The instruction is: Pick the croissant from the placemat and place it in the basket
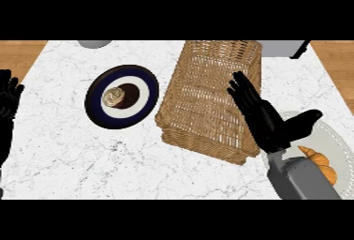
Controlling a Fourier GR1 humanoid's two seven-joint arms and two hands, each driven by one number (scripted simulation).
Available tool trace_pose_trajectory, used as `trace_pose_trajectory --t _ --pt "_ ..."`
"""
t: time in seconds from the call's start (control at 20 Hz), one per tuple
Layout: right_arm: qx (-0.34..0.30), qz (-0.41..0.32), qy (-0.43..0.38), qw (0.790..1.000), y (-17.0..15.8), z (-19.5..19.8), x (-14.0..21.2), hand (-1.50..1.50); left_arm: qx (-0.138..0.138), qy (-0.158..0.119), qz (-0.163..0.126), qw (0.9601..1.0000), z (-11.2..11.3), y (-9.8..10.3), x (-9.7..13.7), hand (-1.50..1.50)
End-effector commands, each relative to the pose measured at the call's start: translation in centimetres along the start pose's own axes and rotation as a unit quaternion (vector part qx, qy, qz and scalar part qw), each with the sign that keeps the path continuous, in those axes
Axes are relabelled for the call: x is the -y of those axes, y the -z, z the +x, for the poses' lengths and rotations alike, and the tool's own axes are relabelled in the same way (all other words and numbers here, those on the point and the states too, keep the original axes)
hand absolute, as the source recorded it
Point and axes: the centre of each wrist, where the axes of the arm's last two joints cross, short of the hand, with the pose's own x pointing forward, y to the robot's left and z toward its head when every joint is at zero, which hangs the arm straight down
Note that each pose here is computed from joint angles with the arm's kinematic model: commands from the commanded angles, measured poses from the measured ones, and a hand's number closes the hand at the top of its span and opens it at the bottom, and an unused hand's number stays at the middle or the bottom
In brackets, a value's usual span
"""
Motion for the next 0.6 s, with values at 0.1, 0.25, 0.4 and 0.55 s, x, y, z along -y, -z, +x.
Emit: trace_pose_trajectory --t 0.1,0.25,0.4,0.55 --pt "0.022 0.022 -0.044 0.999 -2.2 0.9 5.8 1.5 0.036 0.032 -0.047 0.9977 0.2 -0.4 1.9 0.0" --pt "0.036 0.051 -0.088 0.994 -3.6 1.5 9.5 1.5 0.053 0.061 -0.101 0.9916 1.3 0.2 3.1 0.0" --pt "0.083 -0.011 0.13 0.988 -3.0 -1.8 2.0 1.5 0.018 0.045 -0.119 0.9918 -0.4 1.1 3.2 0.0" --pt "0.089 -0.066 -0.012 0.994 -4.5 -2.3 -0.5 -1.5 0.021 0.045 -0.131 0.9901 -1.3 0.6 4.5 0.0"
